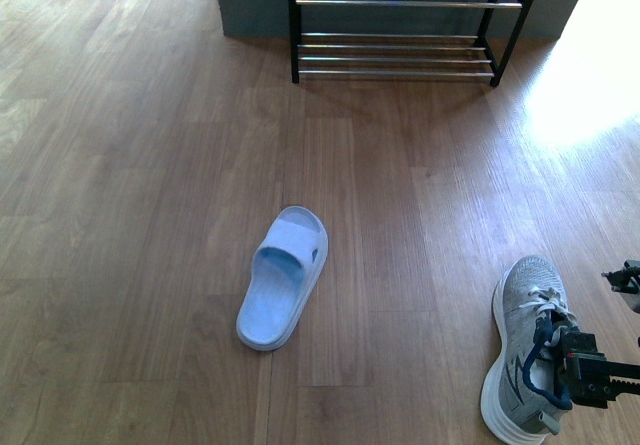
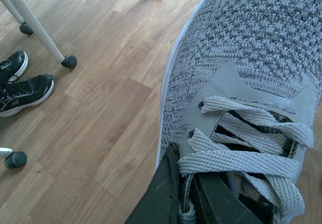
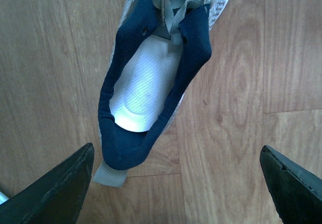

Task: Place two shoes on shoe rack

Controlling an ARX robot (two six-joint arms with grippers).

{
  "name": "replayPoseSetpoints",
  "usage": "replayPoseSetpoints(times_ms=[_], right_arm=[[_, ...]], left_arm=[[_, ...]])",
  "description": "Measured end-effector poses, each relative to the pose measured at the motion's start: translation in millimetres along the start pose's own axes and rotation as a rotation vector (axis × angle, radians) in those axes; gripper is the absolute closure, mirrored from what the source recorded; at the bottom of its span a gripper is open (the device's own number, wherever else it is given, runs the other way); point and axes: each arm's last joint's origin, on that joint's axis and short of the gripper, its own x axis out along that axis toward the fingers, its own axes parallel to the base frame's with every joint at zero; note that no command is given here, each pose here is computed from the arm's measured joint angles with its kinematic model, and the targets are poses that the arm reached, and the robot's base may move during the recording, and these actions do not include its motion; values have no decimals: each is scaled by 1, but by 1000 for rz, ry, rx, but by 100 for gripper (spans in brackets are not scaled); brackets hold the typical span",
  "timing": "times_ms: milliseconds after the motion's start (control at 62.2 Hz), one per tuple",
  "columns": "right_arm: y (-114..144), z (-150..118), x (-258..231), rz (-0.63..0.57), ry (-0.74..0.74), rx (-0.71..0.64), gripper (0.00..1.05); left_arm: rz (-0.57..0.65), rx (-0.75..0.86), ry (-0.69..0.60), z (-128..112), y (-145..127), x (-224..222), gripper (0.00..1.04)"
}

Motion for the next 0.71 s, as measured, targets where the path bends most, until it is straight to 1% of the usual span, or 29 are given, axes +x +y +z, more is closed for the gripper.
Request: replayPoseSetpoints(times_ms=[80, 129, 161, 209, 338, 434, 531, 707], right_arm=[[1, -2, 1, 24, 11, 33, 9], [-1, 1, 6, 50, 44, 42, 9], [-4, 7, 12, 77, 81, 60, 9], [-8, 19, 21, 80, 99, 73, 9], [-15, 49, 36, 68, 35, 86, 9], [-16, 62, 39, 57, 3, 78, 9], [-15, 64, 42, 49, -4, 62, 9], [-19, 62, 43, 30, 28, 55, 9]], left_arm=[[0, 0, 0, 0, 0, 0, 103], [0, 0, 0, 0, 0, 0, 103], [0, 0, 0, 0, 0, 0, 103], [0, 0, 0, 0, 0, 0, 103], [0, 0, 0, 0, 0, 0, 103], [0, 0, 0, 0, 0, 0, 103], [0, 0, 0, 0, 0, 0, 103], [0, 0, 0, 0, 0, 0, 103]])
